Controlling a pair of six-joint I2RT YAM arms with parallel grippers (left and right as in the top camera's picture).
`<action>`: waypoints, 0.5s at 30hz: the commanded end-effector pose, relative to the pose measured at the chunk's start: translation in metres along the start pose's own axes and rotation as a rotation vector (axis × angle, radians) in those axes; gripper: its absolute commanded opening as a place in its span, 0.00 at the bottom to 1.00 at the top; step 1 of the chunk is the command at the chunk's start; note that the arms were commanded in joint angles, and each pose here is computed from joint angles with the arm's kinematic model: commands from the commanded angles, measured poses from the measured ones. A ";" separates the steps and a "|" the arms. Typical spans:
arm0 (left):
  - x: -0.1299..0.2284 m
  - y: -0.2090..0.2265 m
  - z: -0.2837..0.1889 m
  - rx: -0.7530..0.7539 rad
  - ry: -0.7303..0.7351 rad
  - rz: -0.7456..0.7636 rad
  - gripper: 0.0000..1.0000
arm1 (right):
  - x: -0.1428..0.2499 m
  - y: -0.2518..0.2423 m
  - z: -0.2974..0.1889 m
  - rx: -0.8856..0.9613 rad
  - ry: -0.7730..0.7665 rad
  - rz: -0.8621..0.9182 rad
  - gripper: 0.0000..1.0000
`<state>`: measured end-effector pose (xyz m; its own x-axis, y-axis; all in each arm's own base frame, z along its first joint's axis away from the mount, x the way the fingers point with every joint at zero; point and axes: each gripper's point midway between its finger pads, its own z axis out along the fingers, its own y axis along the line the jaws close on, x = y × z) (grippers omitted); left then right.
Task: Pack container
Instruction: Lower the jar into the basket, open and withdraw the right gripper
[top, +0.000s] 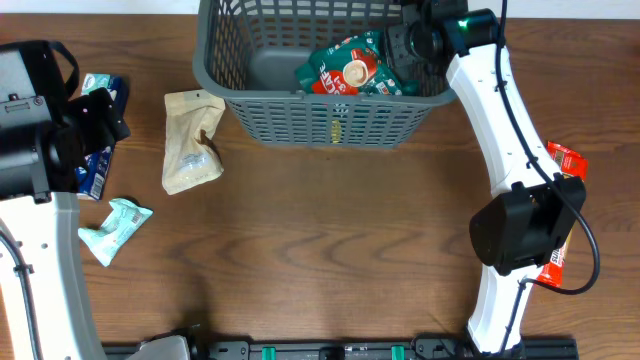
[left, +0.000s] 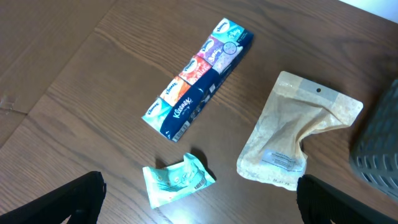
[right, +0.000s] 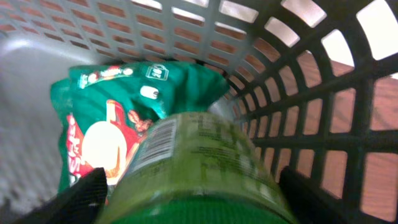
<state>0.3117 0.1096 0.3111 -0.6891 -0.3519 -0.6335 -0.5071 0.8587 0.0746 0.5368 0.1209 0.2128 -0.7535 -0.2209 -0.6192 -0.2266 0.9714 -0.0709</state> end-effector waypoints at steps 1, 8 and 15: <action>0.000 0.001 0.002 -0.003 0.006 0.015 0.99 | -0.002 -0.021 -0.001 0.057 -0.006 0.024 0.78; 0.000 0.001 0.002 -0.003 0.006 0.015 0.99 | -0.001 -0.021 -0.001 0.056 -0.003 0.024 0.87; 0.000 0.001 0.002 -0.003 0.006 0.015 0.99 | -0.009 -0.004 -0.007 -0.014 -0.025 -0.007 0.86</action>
<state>0.3117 0.1096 0.3111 -0.6891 -0.3519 -0.6335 -0.5071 0.8587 0.0746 0.5372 0.1188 0.2129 -0.7545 -0.2174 -0.6192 -0.2235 0.9722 -0.0691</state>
